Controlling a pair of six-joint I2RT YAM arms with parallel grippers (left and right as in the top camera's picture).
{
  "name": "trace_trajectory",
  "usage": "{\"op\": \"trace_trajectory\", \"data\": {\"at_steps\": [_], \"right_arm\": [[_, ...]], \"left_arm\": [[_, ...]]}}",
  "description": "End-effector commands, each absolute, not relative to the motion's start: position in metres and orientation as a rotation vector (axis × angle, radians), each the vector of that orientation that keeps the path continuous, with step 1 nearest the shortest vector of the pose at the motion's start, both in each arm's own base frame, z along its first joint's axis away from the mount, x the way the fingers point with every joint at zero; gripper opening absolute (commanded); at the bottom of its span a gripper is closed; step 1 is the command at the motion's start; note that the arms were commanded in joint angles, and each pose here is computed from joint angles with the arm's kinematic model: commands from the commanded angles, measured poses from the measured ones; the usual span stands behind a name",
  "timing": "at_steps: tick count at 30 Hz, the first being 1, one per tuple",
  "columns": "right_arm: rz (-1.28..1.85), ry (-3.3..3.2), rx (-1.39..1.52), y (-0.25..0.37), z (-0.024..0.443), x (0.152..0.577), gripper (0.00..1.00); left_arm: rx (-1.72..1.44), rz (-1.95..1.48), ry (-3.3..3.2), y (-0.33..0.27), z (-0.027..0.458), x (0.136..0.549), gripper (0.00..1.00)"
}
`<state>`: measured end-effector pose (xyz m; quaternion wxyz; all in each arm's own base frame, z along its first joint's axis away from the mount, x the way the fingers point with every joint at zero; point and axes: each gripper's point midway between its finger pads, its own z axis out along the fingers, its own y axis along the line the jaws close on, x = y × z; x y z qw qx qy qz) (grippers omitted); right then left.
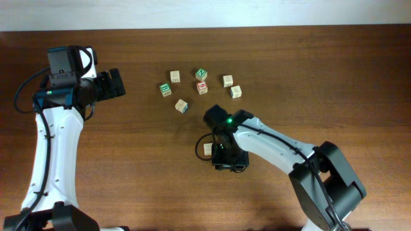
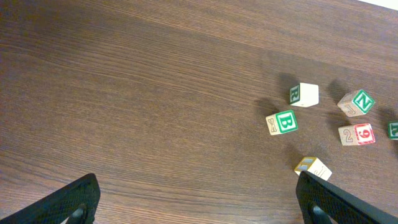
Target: Rotate 3 blocks
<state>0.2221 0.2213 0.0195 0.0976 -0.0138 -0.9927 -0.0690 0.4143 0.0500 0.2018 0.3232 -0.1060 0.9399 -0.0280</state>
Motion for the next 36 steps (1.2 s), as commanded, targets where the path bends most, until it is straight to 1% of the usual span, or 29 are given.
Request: {"op": "trace_trajectory", "data": {"at_steps": [1, 5, 7, 8, 9, 11, 23, 36], "right_arm": [[-0.246, -2.922, -0.053, 0.219, 0.016, 0.228, 0.35], [-0.264, -2.937, -0.035, 0.222, 0.016, 0.232, 0.35], [-0.274, -2.950, -0.027, 0.223, 0.016, 0.235, 0.32], [-0.280, -2.955, -0.026, 0.224, 0.016, 0.237, 0.28], [-0.283, -2.958, -0.026, 0.225, 0.016, 0.237, 0.26], [-0.287, -2.961, -0.025, 0.225, 0.016, 0.238, 0.25], [-0.319, -2.995, -0.051, 0.225, 0.016, 0.252, 0.24], [-0.357, -3.023, -0.008, 0.229, 0.017, 0.259, 0.24]], "left_arm": [[-0.288, -0.077, 2.449, 0.051, 0.208, 0.419, 0.99], [-0.288, -0.077, 2.449, 0.051, 0.208, 0.419, 0.99], [-0.288, -0.077, 2.449, 0.051, 0.208, 0.419, 0.99], [-0.288, -0.077, 2.449, 0.051, 0.208, 0.419, 0.99], [-0.288, -0.077, 2.449, 0.051, 0.208, 0.419, 0.99], [-0.288, -0.077, 2.449, 0.051, 0.208, 0.419, 0.99], [-0.288, -0.077, 2.449, 0.051, 0.208, 0.419, 0.99], [-0.288, -0.077, 2.449, 0.051, 0.208, 0.419, 0.99]]}}
